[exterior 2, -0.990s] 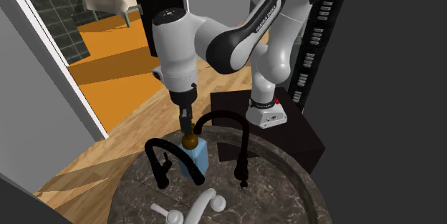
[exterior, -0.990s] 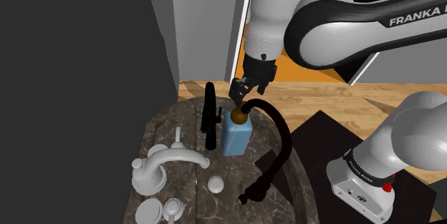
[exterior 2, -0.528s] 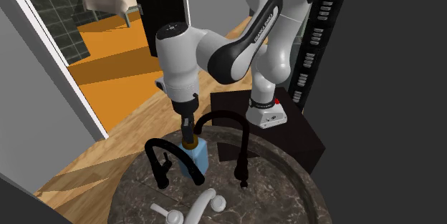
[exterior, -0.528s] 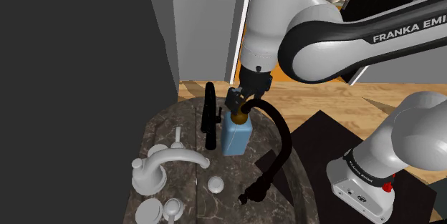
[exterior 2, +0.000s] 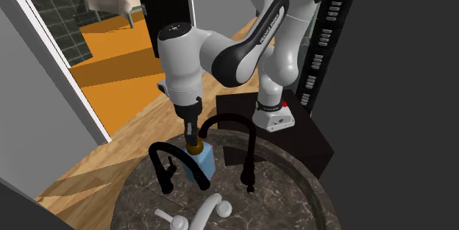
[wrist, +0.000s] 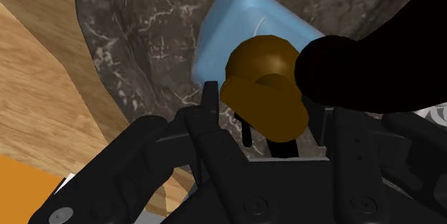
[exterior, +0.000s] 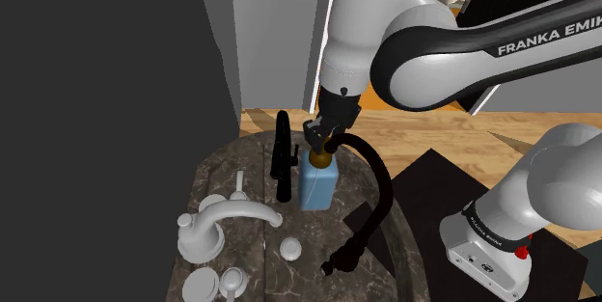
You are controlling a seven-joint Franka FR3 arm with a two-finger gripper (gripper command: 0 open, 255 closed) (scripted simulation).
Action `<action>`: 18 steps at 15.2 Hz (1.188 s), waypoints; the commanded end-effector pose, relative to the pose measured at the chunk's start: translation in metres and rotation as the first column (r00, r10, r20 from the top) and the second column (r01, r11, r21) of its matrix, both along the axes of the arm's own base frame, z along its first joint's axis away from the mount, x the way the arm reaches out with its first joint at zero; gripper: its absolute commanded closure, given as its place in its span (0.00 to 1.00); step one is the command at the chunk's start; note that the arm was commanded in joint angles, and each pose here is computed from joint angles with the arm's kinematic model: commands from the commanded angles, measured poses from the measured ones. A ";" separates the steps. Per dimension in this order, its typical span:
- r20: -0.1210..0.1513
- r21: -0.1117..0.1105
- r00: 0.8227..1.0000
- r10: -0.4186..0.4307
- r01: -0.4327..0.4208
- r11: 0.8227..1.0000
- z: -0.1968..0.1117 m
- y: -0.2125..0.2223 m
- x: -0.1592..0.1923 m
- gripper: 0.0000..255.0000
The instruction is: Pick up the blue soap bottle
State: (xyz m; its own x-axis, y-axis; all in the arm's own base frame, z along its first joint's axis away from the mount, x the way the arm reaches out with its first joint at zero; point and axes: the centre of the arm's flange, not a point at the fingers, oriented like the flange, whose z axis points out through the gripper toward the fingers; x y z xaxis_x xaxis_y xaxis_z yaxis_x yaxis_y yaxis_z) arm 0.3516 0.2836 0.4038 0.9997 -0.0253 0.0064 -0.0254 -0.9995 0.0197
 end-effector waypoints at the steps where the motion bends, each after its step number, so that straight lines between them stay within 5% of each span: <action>1: -0.015 -0.009 1.000 0.001 -0.001 1.000 -0.005 -0.001 -0.001 1.00; 18: -0.015 -0.009 1.000 0.001 -0.001 1.000 0.073 -0.007 -0.006 1.00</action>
State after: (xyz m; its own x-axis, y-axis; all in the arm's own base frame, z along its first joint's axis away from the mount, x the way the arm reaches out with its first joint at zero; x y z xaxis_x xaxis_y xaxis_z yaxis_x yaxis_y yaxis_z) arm 0.3462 0.2765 0.4734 0.9997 -0.0247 -0.0086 -0.0244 -0.9993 0.0292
